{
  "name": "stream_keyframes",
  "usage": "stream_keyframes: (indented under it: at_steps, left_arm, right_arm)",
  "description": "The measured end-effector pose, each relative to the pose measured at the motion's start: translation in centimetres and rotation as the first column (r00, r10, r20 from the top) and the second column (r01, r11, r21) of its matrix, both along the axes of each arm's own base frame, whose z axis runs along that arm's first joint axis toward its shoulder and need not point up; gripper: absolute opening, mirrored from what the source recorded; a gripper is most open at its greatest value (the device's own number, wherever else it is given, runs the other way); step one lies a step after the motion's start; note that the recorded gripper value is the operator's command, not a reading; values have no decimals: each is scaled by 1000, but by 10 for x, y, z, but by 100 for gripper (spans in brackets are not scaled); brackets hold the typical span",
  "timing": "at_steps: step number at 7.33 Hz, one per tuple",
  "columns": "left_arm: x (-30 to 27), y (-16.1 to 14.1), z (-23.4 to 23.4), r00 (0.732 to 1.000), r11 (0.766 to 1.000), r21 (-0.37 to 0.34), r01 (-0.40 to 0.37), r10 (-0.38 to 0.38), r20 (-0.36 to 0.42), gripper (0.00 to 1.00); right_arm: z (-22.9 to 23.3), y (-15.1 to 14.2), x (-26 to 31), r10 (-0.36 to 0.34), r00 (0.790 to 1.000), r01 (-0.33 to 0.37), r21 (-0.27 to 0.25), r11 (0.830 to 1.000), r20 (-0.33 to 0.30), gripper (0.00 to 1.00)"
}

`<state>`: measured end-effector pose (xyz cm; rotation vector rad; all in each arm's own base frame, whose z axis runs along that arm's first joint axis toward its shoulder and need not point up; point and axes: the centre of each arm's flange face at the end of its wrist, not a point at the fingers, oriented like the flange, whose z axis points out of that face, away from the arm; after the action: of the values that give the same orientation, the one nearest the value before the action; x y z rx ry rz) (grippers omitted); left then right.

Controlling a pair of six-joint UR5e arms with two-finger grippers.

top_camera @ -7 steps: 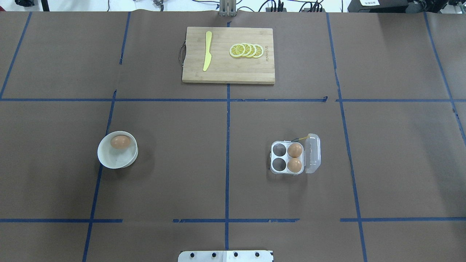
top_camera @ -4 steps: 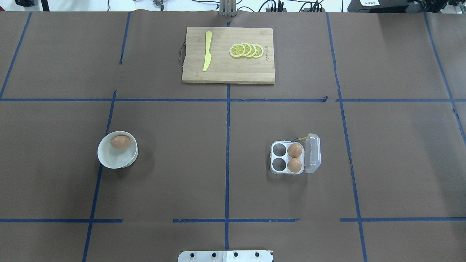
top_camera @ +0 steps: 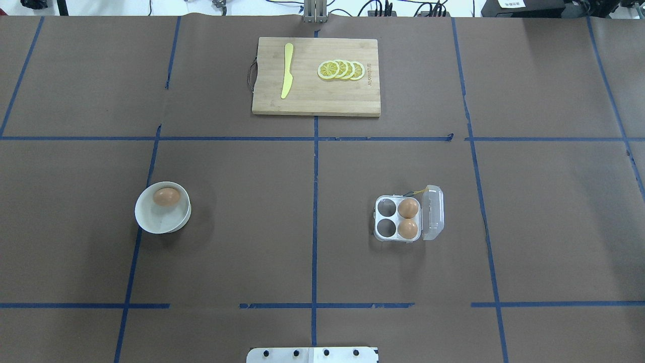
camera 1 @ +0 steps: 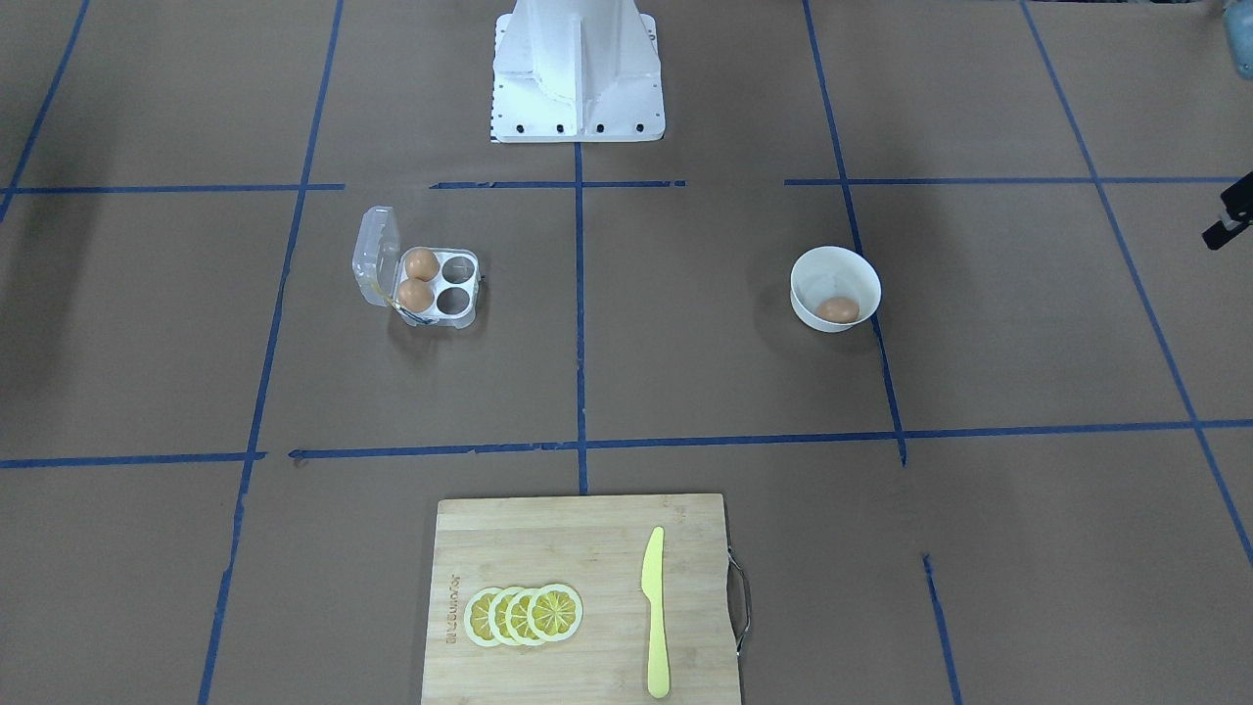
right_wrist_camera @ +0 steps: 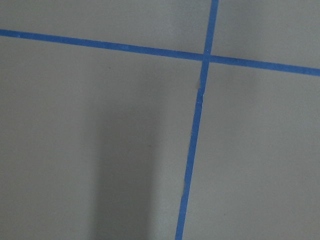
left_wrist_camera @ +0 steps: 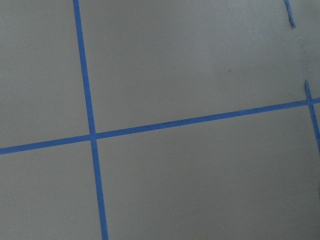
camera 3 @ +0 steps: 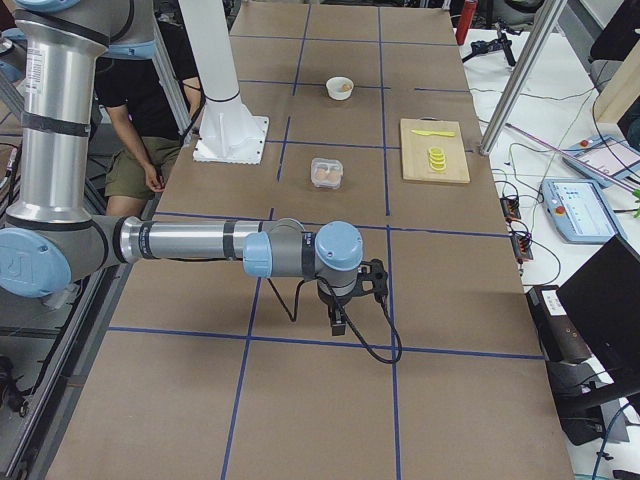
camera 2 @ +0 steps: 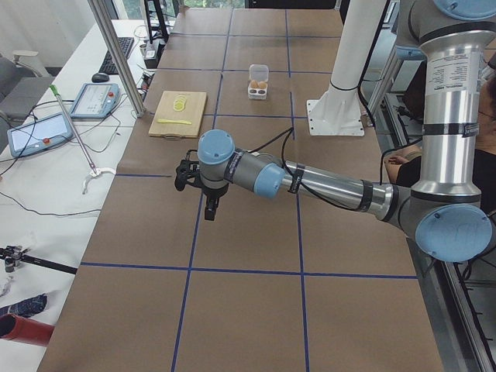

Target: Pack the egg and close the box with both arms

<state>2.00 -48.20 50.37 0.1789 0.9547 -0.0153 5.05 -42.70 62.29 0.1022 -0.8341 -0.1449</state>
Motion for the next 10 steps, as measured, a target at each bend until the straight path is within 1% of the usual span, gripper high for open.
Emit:
stream_keyframes:
  at_steps: [1,2,3,4,5,6,7,8,9,10]
  left_arm:
    - [27,3,-18,998,998,-46,40,-43,-49,100]
    - [54,9,-32,990,991,-107,79,-91,-106,100]
    - [75,15,-46,972,973,-196,126,-160,-169,99]
    - [92,23,-59,942,935,-309,175,-251,-225,99]
    - [110,29,-69,908,883,-417,215,-338,-247,99]
    - [132,35,-78,875,819,-514,254,-421,-238,99]
    - [158,41,-86,845,754,-590,289,-491,-214,99]
    - [177,46,-90,824,706,-638,308,-533,-192,99]
    - [192,50,-91,809,666,-672,324,-563,-167,99]
    - [211,53,-94,794,618,-703,350,-594,-127,98]
  right_arm:
    - [-3,-1,0,2,1000,-2,42,999,4,100]
    - [-3,-1,-1,3,1000,-3,60,998,6,100]
    - [-2,0,-1,1,1000,-2,68,998,7,100]
    - [-1,0,-1,-2,1000,1,74,997,6,100]
    - [-1,0,-1,-4,1000,3,77,997,5,100]
    - [-1,0,-1,-6,1000,5,80,997,5,100]
    - [-2,0,-1,-7,1000,6,83,997,5,100]
    - [-2,0,-1,-8,1000,7,84,996,4,100]
    - [-2,0,-1,-8,1000,7,84,996,4,100]
    - [-1,0,-1,-9,1000,8,83,997,4,100]
